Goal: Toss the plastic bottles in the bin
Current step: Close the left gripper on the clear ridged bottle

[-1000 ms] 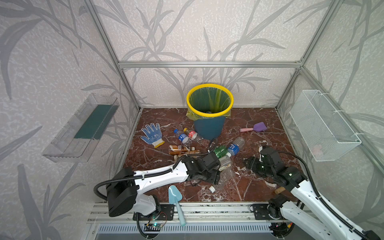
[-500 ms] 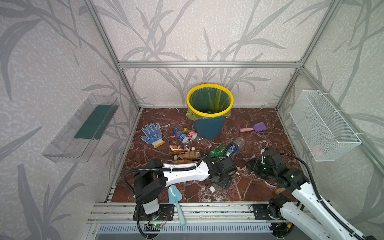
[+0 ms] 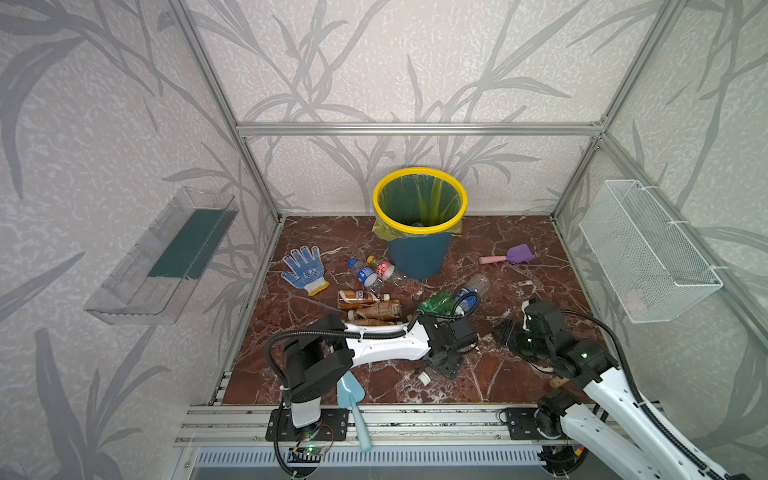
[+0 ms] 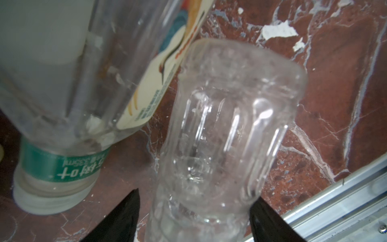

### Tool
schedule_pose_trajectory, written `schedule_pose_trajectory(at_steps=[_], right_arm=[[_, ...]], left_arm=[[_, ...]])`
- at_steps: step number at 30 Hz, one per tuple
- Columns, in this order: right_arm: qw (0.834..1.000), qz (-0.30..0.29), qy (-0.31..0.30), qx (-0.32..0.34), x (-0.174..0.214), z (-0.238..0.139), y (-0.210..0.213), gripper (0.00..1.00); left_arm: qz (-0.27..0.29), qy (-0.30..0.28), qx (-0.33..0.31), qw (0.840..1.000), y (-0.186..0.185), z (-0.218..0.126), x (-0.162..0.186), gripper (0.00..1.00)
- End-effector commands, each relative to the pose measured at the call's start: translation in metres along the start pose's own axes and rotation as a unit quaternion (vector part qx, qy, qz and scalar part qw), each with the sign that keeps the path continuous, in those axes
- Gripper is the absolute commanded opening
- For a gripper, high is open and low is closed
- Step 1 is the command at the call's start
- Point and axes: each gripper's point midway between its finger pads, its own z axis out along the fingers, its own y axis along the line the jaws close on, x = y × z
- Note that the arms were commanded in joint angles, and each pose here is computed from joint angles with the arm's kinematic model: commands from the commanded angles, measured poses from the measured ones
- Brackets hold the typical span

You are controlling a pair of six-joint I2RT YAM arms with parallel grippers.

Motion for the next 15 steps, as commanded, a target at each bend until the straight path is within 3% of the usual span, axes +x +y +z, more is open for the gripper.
schedule_pose_trajectory(at_steps=[1, 9, 15], right_arm=[[1.000, 0.004, 0.003, 0.000, 0.002, 0.000, -0.002, 0.62], [1.000, 0.006, 0.001, -0.004, -0.001, 0.001, 0.002, 0.62], [1.000, 0.006, 0.004, -0.010, -0.003, 0.004, 0.008, 0.62]], left_arm=[[0.014, -0.002, -0.015, 1.000, 0.002, -0.004, -0.003, 0.75], [0.014, -0.015, 0.006, 1.000, 0.000, -0.020, -0.002, 0.62], [0.002, -0.042, 0.016, 0.999, 0.009, -0.047, 0.003, 0.59]])
